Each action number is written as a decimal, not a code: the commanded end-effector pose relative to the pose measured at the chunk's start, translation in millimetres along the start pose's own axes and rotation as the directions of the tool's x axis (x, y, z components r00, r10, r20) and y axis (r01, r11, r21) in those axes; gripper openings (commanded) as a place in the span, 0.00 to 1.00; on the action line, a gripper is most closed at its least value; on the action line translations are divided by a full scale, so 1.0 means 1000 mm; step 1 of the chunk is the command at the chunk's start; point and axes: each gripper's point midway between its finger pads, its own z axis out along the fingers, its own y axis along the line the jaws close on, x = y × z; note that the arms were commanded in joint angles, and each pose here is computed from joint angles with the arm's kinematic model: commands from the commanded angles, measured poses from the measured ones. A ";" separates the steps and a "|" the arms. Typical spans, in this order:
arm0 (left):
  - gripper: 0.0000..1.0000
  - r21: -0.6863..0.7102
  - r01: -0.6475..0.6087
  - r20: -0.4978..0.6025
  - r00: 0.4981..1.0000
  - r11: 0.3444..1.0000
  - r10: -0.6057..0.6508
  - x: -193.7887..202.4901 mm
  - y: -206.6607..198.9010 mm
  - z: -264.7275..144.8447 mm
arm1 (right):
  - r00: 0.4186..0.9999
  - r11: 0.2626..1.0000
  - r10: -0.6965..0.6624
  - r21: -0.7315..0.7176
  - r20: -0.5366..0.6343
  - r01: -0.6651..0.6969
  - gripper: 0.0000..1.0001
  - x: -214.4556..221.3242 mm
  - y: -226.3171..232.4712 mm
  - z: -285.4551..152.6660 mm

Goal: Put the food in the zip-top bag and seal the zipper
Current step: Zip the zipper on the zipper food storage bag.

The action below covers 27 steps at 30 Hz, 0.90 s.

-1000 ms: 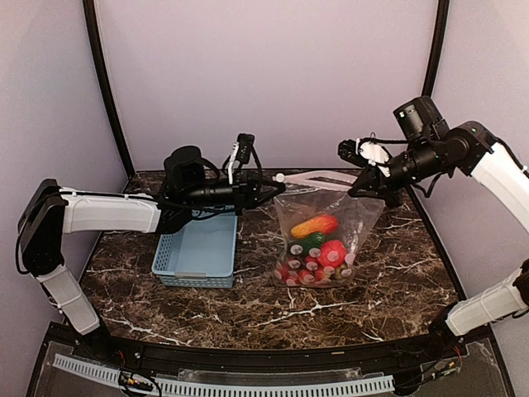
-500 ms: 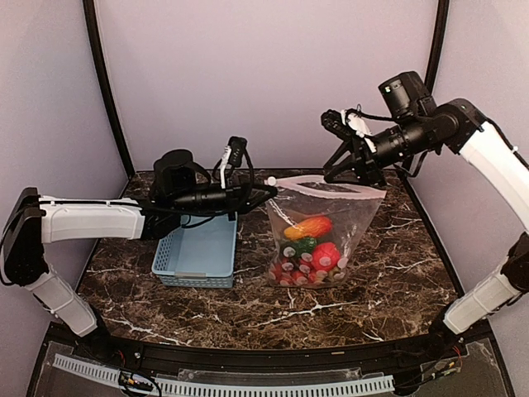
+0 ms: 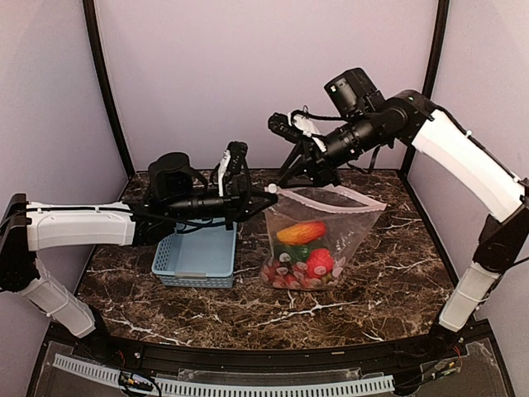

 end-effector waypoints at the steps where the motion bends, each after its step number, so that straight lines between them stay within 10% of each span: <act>1: 0.01 -0.010 -0.056 0.006 0.998 0.998 0.056 -0.008 -0.010 -0.008 | 1.000 1.000 0.002 -0.017 0.006 -0.002 0.25 -0.009 0.006 0.011; 27: 0.01 -0.070 -0.059 -0.027 0.998 0.996 0.057 0.005 -0.004 -0.008 | 0.994 1.000 0.004 0.019 -0.107 -0.002 0.00 0.020 0.008 0.018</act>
